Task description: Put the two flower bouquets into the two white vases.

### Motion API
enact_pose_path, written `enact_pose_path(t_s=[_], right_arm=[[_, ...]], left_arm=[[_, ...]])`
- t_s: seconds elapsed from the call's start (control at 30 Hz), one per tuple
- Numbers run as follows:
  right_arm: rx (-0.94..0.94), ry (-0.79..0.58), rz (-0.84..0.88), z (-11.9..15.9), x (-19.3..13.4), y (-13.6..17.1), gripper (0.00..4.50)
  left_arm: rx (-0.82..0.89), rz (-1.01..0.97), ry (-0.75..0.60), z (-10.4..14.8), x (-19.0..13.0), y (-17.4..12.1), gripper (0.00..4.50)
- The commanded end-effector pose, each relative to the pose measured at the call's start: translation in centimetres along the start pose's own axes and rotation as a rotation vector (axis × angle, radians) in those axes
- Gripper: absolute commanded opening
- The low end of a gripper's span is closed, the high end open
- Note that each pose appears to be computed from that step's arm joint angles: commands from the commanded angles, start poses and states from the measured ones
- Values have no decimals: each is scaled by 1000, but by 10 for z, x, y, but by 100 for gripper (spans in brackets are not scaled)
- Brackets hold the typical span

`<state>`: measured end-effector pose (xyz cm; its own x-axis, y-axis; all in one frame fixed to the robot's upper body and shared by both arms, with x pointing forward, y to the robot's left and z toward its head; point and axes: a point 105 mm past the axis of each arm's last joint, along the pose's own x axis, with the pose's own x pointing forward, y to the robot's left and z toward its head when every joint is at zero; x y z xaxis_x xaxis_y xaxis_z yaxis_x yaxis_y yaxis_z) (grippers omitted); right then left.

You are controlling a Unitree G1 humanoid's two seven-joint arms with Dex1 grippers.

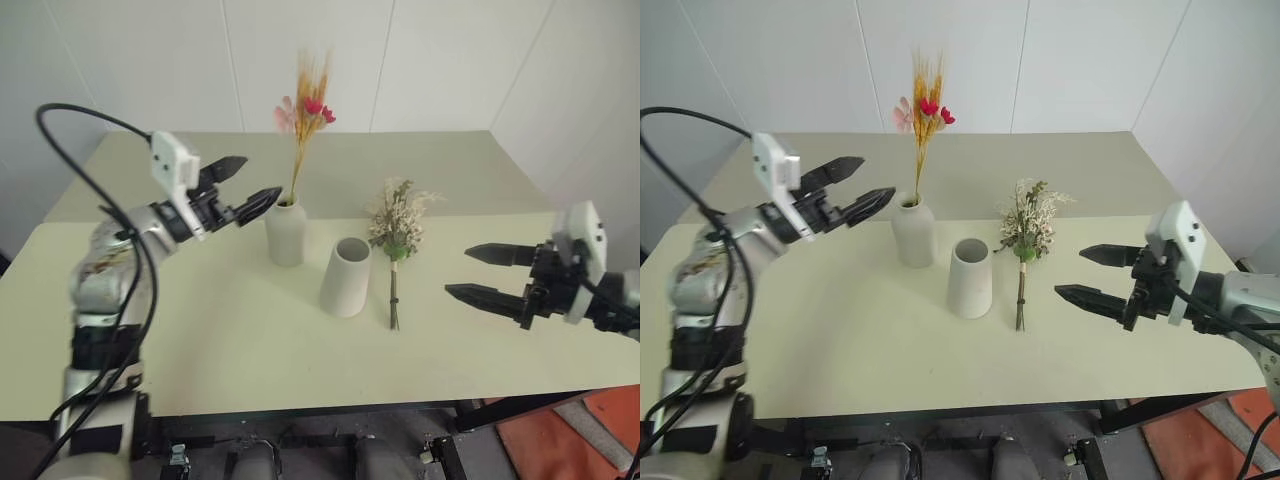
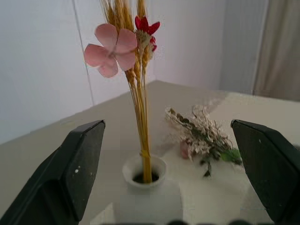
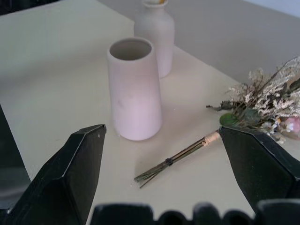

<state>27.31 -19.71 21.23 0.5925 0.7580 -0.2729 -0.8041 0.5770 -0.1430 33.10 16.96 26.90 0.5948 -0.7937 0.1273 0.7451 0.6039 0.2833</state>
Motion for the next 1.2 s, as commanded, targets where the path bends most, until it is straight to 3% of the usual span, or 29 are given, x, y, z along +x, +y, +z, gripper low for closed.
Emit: enact_pose_path(t_s=[0.03, 0.2, 0.37, 0.67, 0.9, 1.0, 1.2], right_arm=[[8, 34, -48, 0, 13, -7, 450], [115, 80, -123, -3, 32, -21, 450], [267, 186, -218, -11, 48, -36, 450], [415, 426, -425, -36, 93, -53, 450], [363, 517, -594, -56, 118, -74, 450], [302, 505, -633, -58, 124, -81, 390], [288, 457, -641, -53, 126, -85, 194]], left_arm=[[95, -176, 6, 24, -26, -20, 448], [128, -294, 118, 25, -59, -27, 448], [106, -370, 150, 25, -73, -36, 448], [92, -387, 136, 22, -73, -45, 448], [97, -382, 134, 22, -74, -48, 448], [96, -378, 134, 22, -74, -50, 450], [92, -370, 135, 22, -75, -52, 450]])
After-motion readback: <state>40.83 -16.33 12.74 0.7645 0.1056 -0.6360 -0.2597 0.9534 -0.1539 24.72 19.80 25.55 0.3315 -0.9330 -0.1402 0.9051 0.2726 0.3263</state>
